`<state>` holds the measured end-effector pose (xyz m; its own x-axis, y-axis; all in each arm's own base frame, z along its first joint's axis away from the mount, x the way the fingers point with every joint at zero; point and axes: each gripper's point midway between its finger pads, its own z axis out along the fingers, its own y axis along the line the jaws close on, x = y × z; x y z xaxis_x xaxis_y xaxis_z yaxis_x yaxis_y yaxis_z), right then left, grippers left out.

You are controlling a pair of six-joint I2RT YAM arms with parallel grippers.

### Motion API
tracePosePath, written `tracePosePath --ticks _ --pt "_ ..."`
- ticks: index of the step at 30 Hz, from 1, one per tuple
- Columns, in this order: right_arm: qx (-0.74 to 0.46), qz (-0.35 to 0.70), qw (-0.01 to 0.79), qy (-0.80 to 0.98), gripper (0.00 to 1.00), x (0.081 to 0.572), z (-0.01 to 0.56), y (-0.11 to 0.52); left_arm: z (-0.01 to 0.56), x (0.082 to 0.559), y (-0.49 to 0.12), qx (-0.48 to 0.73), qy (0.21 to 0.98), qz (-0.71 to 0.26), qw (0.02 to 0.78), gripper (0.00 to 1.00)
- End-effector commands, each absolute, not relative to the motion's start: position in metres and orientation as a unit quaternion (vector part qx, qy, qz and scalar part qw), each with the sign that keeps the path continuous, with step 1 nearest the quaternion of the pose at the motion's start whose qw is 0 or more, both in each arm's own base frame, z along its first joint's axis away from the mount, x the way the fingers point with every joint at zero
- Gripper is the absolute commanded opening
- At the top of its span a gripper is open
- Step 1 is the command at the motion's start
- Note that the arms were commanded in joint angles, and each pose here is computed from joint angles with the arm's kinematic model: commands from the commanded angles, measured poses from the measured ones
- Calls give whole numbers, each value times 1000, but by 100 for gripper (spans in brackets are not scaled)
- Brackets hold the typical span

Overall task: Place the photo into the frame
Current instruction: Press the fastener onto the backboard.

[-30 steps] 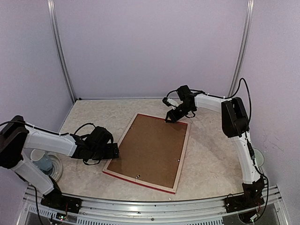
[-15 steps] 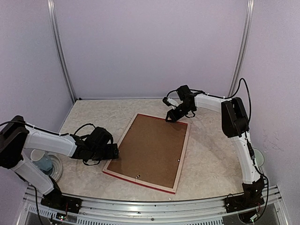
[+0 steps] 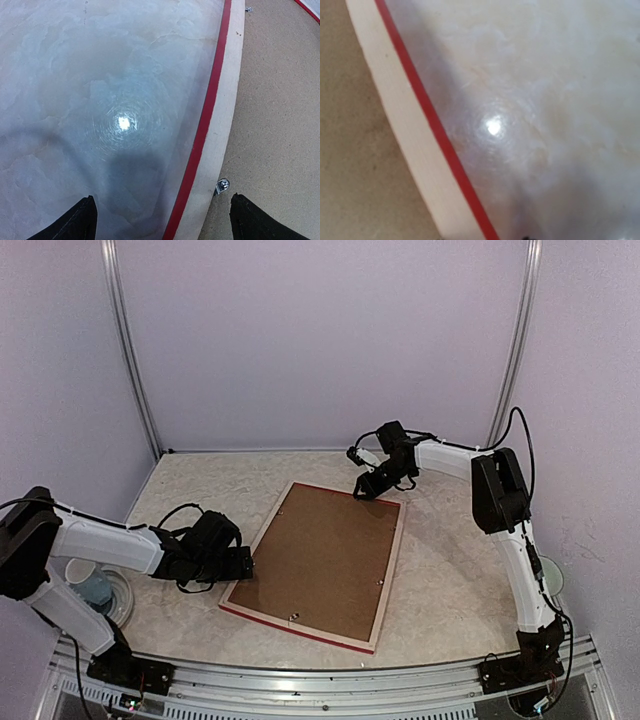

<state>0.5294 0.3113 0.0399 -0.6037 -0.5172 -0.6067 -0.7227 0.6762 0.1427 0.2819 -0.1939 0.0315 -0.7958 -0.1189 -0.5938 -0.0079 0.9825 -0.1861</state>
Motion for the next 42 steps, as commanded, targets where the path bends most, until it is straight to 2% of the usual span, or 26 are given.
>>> tracePosePath --ticks 1,9,15,19,37,40,42 --pt "-347 170 242 890 33 525 13 306 30 280 -195 -31 944 -88 318 91" --pt "-347 165 251 889 29 528 22 306 32 282 -195 -32 943 -87 320 91" --pt "-344 193 264 880 53 527 44 315 33 282 -195 -32 943 -87 321 91" --pt "-340 215 278 872 58 527 67 322 36 283 -195 -32 942 -88 323 91" --pt "-341 160 252 891 51 527 27 320 32 281 -195 -32 943 -87 320 91" --pt "-340 152 251 893 48 528 24 317 31 281 -194 -33 943 -87 320 91" --pt "-340 148 252 894 41 529 24 316 31 281 -194 -33 943 -87 320 91"
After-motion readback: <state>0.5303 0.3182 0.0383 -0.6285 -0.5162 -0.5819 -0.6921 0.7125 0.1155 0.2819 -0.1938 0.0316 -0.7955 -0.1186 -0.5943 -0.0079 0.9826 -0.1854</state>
